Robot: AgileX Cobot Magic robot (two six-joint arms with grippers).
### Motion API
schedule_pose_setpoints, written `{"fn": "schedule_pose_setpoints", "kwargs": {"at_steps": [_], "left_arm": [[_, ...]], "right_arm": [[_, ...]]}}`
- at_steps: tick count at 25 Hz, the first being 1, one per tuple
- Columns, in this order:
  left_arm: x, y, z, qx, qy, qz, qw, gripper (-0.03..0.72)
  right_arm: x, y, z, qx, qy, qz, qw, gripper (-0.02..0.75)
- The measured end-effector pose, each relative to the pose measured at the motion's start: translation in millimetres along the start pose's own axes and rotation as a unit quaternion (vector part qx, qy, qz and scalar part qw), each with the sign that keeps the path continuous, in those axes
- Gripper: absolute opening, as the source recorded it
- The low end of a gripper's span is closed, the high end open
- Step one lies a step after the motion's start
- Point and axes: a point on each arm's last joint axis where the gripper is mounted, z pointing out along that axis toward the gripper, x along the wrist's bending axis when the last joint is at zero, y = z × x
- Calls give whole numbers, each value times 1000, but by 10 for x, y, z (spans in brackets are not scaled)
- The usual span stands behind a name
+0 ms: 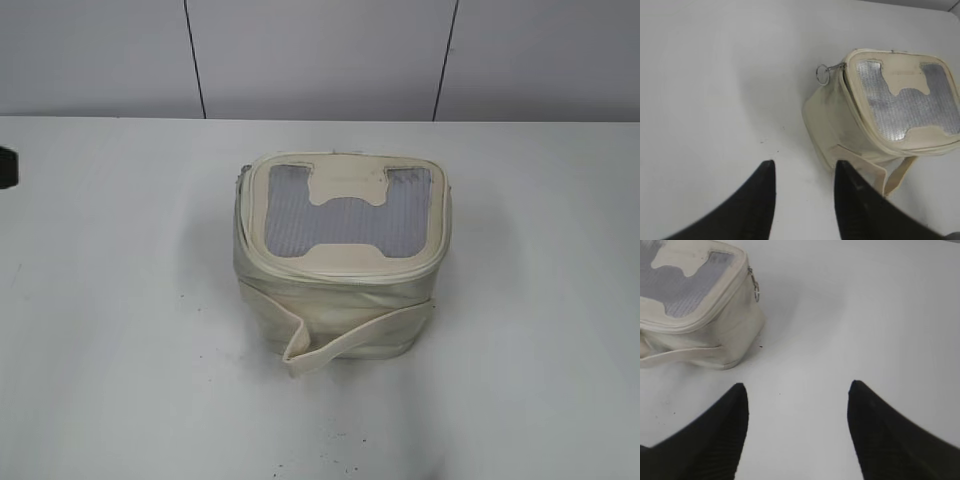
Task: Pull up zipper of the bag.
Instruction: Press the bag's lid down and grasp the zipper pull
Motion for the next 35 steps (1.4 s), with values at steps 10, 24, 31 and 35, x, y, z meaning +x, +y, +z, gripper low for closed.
{"fn": "schedule_pose_setpoints", "kwargs": {"at_steps": [10, 24, 31, 35], "left_arm": [[106, 527, 704, 101, -66, 10, 993, 307], [352, 633, 1405, 101, -92, 18, 990, 307], [420, 616, 1645, 121, -117, 27, 985, 307], [337, 591, 1741, 146, -151, 46, 977, 309]], "right_arm": [[121, 1039, 1245, 115, 129, -126, 977, 492], [796, 1751, 2929, 197, 289, -257, 901, 492], [1096, 1688, 3405, 191, 309, -274, 891, 492], [1111, 1558, 3560, 210, 314, -270, 886, 492]]}}
